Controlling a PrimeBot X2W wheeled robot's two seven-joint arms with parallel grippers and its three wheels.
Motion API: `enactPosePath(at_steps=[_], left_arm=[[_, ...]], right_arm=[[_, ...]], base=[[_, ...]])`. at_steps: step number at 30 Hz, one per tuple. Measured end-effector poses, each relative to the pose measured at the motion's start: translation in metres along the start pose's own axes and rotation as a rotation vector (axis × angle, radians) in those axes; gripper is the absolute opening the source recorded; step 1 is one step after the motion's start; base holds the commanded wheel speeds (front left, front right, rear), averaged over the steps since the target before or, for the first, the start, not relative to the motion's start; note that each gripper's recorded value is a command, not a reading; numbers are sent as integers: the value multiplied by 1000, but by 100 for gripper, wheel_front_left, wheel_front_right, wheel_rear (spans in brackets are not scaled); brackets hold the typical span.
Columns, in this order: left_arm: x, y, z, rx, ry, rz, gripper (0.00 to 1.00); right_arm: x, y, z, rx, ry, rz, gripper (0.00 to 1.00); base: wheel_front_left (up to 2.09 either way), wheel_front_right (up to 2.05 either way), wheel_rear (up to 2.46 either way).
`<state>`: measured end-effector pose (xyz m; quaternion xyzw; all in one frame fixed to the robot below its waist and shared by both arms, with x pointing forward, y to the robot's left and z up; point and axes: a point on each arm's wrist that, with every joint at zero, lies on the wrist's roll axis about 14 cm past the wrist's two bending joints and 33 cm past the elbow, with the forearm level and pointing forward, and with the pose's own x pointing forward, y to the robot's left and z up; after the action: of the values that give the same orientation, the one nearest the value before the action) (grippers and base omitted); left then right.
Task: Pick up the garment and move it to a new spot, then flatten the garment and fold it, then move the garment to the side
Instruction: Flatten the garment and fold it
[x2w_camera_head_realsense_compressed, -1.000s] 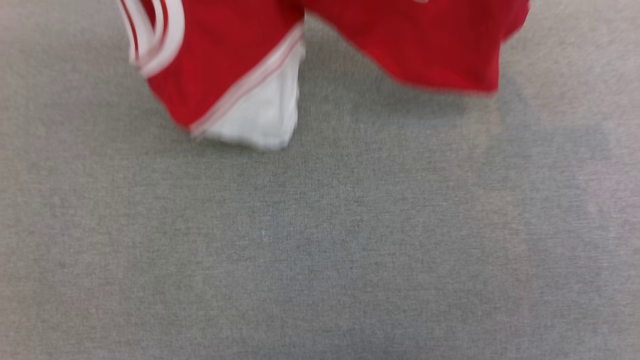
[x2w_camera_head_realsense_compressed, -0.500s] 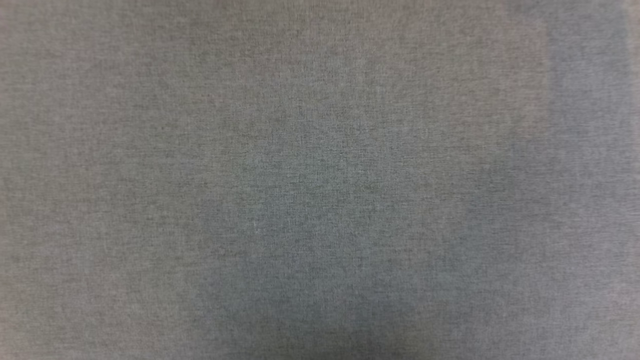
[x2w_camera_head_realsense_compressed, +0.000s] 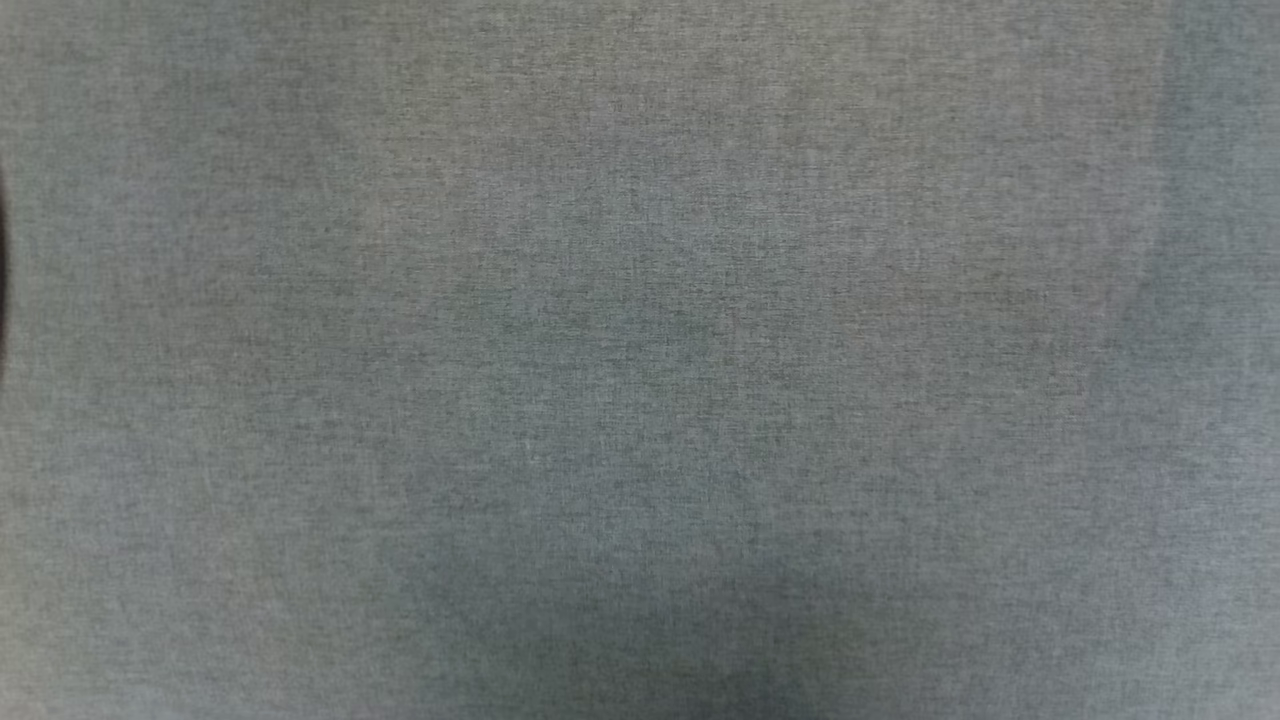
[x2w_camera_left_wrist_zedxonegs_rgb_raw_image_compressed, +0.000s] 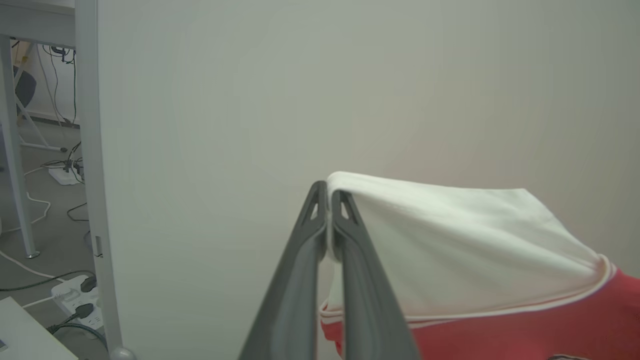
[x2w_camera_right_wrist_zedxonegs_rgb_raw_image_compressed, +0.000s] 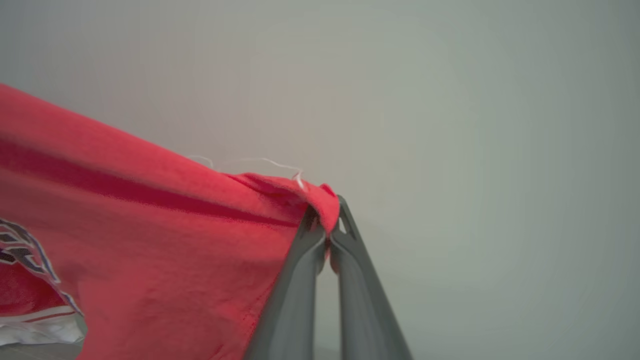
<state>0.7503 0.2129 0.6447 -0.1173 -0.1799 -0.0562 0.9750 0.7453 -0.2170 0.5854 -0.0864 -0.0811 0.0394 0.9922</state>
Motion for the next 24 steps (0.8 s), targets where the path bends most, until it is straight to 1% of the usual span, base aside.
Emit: enactPosePath(at_steps=[7,13,15,18,24], left_arm=[[-41,-5,-58,-21,131,-20,0],[-91,-13,-78,-35,205,-41,0],[-115,-14,-83,-31,237,-43,0],[-154,-15,-94,-33,299,-40,0],[-241,-21,-111,-18,452,-44,0]], right_arm=[[-18,24,-36,25,19,49,0],[-51,56,-52,25,59,137,0],[-67,69,-57,15,78,181,0],[-94,90,-64,-32,113,272,0],[-149,88,-78,-16,207,309,0]], base=[[0,0,0],[0,0,0],[0,0,0],[0,0,0],[0,0,0]])
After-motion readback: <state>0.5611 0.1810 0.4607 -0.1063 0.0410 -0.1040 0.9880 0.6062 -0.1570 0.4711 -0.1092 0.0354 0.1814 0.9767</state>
